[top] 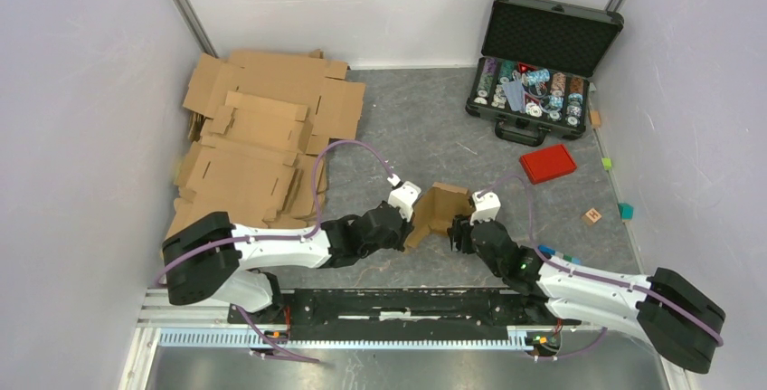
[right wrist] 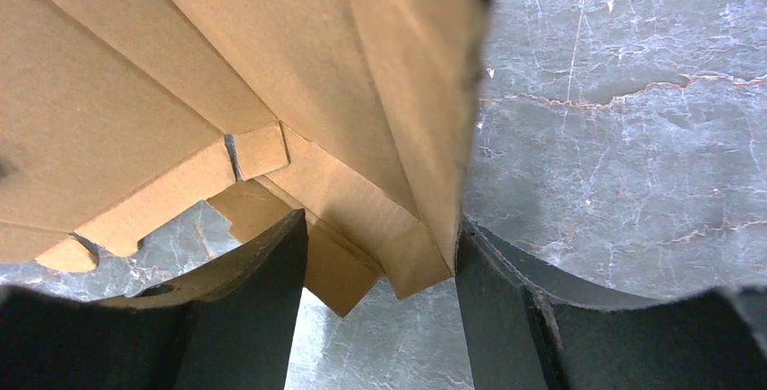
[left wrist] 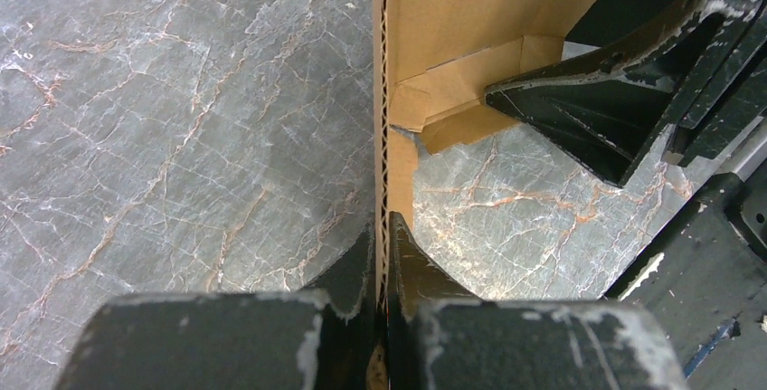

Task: Fold the paper box
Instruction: Fold the paper box at the center of the board.

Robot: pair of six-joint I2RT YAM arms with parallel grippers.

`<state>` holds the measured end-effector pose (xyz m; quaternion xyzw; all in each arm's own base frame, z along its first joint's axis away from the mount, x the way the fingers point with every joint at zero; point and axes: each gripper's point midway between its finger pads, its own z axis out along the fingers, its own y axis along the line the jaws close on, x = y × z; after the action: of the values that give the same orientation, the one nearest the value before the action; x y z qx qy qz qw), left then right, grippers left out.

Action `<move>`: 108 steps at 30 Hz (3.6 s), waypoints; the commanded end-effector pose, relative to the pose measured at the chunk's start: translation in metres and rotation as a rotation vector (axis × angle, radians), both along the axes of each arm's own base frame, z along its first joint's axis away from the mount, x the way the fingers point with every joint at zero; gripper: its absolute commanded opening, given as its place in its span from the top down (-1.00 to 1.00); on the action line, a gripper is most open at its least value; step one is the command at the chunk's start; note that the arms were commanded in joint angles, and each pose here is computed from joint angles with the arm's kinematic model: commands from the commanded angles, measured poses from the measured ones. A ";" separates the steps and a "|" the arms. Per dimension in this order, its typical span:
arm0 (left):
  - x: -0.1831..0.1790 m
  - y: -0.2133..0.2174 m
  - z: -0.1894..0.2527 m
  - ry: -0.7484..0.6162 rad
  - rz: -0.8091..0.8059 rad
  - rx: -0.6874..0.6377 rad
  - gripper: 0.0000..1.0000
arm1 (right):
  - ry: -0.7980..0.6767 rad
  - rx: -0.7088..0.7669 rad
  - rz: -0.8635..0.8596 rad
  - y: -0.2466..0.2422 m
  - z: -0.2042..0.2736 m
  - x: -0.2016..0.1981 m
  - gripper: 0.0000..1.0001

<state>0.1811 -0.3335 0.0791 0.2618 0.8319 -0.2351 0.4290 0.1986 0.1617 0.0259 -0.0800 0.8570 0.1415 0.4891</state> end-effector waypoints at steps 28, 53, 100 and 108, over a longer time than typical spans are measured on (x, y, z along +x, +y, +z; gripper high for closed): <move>0.006 -0.015 0.016 -0.007 0.026 -0.020 0.96 | -0.034 -0.343 0.103 0.006 0.002 -0.006 -0.16; 0.003 -0.017 0.014 -0.021 -0.004 0.028 0.96 | -0.051 -0.265 0.047 0.017 0.036 0.006 -0.14; -0.006 -0.027 0.017 -0.008 -0.022 0.012 0.96 | 0.020 -0.262 -0.075 -0.008 0.017 0.009 0.93; -0.008 -0.029 0.018 0.001 -0.027 -0.015 0.96 | 0.018 -0.218 -0.094 -0.003 0.015 0.011 1.00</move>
<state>0.1782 -0.3432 0.0820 0.2750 0.8378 -0.2078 0.4234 0.2084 0.1499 0.0393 -0.1043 0.8742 0.0040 0.4741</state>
